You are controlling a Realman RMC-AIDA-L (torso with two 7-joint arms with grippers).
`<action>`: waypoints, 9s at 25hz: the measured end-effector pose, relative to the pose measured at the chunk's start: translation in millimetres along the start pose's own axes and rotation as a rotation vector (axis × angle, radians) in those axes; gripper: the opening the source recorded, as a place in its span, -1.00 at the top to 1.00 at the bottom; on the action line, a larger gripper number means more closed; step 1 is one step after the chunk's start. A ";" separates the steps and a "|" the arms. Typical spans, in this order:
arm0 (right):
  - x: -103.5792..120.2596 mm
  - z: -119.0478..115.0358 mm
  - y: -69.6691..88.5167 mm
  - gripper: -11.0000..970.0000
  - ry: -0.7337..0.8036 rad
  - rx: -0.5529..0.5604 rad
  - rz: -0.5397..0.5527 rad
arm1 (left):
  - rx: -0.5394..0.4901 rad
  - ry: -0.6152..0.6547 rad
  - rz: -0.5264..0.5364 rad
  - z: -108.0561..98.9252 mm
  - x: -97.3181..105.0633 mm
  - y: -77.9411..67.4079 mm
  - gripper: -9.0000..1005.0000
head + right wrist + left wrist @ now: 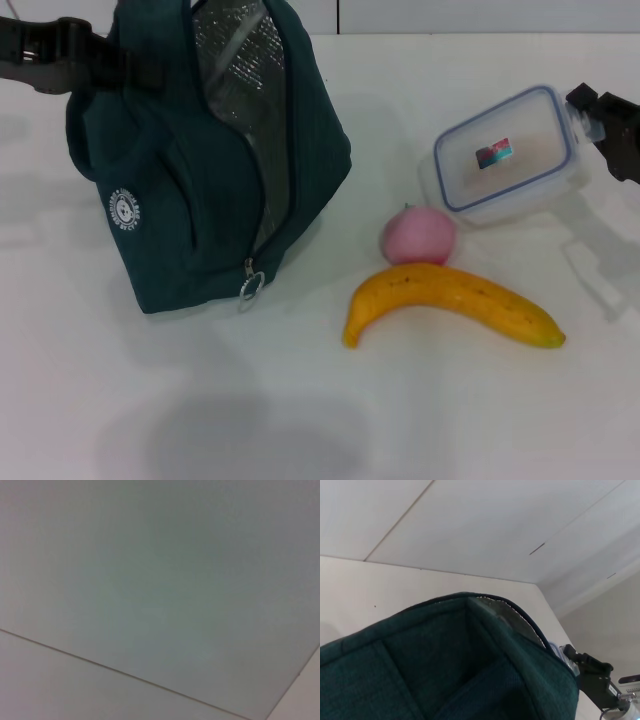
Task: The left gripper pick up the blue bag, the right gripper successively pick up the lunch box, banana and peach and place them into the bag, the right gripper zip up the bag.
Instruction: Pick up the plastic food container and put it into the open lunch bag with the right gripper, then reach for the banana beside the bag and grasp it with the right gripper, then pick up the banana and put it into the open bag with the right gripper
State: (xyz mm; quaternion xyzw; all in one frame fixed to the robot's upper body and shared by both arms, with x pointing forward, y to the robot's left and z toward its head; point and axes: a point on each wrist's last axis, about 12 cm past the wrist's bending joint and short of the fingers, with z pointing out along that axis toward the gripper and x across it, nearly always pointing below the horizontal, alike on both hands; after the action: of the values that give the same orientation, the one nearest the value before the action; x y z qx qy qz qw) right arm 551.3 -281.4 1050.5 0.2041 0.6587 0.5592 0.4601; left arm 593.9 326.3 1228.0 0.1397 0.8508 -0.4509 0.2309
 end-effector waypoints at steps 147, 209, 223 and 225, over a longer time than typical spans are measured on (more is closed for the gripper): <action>-65.4 69.6 119.9 -0.77 0.669 -0.003 -0.897 | 0.086 0.004 -0.057 29.0 16.3 5.6 0.89; 40.1 110.0 114.5 -0.69 1.522 0.146 -1.266 | 0.097 0.008 -0.063 34.0 18.6 5.3 0.88; 40.2 110.7 113.7 -0.06 1.521 0.161 -1.271 | 0.099 0.009 -0.064 34.3 19.6 5.6 0.88; 40.1 110.5 113.7 0.08 1.523 0.161 -1.270 | 0.099 0.009 -0.065 34.3 19.7 5.6 0.88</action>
State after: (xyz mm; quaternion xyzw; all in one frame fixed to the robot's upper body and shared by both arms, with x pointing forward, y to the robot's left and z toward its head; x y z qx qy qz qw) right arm 595.7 -156.2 1145.9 -0.5693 0.8014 0.1445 0.1133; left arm 588.7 301.5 1197.2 0.1255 0.8325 -0.4990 0.2051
